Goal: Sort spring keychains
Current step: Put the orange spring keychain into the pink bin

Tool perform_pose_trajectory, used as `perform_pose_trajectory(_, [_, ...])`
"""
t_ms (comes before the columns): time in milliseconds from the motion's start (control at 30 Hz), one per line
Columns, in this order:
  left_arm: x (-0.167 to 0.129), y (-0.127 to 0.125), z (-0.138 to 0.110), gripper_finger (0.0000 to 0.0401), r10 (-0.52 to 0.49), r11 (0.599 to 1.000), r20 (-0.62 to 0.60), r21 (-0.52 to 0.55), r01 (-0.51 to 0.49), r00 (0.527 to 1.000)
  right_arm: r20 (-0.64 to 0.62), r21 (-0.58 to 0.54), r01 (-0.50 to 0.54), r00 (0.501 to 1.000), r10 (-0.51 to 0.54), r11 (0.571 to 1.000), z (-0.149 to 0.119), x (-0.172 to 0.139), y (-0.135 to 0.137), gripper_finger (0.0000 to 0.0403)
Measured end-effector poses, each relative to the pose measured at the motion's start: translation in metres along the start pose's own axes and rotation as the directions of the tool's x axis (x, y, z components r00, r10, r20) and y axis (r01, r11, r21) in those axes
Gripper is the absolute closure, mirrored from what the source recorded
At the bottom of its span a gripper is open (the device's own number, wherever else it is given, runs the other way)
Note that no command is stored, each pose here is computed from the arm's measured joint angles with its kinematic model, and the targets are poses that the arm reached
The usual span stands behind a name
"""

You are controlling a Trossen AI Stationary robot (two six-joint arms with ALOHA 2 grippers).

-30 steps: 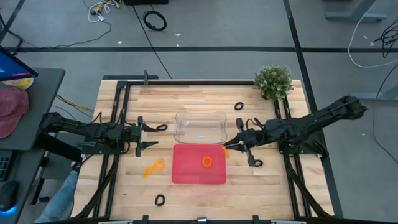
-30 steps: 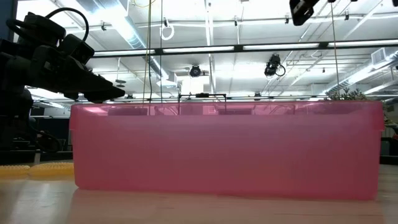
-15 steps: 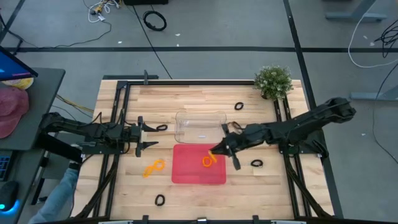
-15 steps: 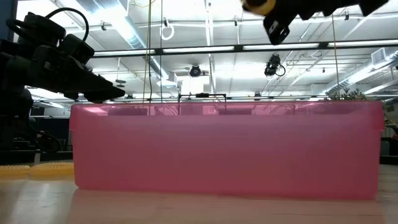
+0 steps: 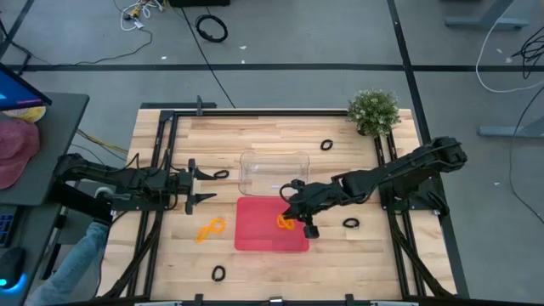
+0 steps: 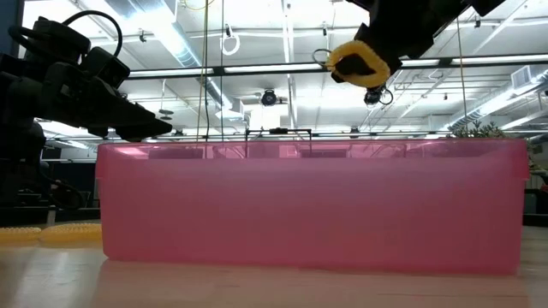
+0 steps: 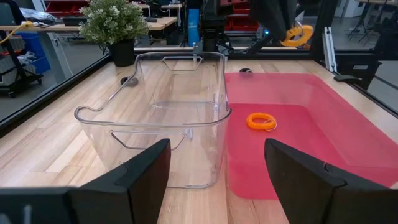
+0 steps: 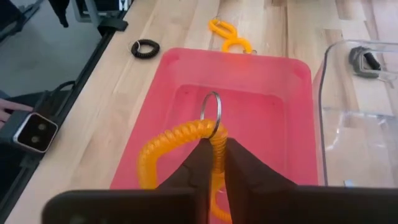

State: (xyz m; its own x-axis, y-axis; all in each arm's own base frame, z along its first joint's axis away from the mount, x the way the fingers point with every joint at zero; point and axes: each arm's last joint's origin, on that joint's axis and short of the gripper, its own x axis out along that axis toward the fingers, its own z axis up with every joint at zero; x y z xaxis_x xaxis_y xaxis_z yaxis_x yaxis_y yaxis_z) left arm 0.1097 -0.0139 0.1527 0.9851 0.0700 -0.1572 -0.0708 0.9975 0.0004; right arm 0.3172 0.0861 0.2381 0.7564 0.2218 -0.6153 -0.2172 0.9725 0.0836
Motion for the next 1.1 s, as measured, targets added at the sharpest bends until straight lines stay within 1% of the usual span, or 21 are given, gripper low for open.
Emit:
perform_pose_trajectory(67, [0.0, 0.0, 0.0, 0.014, 0.0, 1.0, 0.0, 0.0, 0.0, 1.0, 0.002, 0.0, 0.001, 1.0, -0.001, 1.0, 0.0, 0.0, 0.0, 0.0358])
perform_pose_trajectory(167, [0.0, 0.0, 0.0, 0.014, 0.0, 1.0, 0.0, 0.0, 0.0, 1.0, 0.002, 0.0, 0.0, 1.0, 0.0, 1.0, 0.0, 0.0, 0.0, 0.0323])
perform_pose_trajectory(433, [0.0, 0.0, 0.0, 0.014, 0.0, 1.0, -0.001, 0.0, 0.0, 1.0, 0.002, 0.001, 0.0, 1.0, 0.0, 1.0, 0.0, 0.0, 0.0, 0.0214])
perform_pose_trajectory(567, [0.0, 0.0, 0.0, 0.014, 0.0, 1.0, 0.0, 0.0, 0.0, 1.0, 0.003, 0.002, 0.001, 1.0, -0.001, 1.0, 0.001, -0.001, 0.0, 0.0179])
perform_pose_trajectory(767, [0.0, 0.0, 0.0, 0.014, 0.0, 1.0, 0.0, 0.0, 0.0, 1.0, 0.024, -0.008, 0.001, 1.0, -0.001, 1.0, 0.005, -0.014, 0.0, 0.0153])
perform_pose_trajectory(933, [0.0, 0.0, 0.0, 0.014, 0.0, 1.0, 0.0, 0.0, 0.0, 1.0, 0.014, -0.045, 0.012, 1.0, -0.012, 0.999, 0.008, -0.047, 0.0, 0.0149])
perform_pose_trajectory(1100, [0.0, 0.0, 0.0, 0.014, 0.0, 1.0, 0.0, 0.0, 0.0, 1.0, 0.05, -0.067, 0.012, 0.999, -0.008, 0.998, 0.01, -0.087, 0.001, 0.0149])
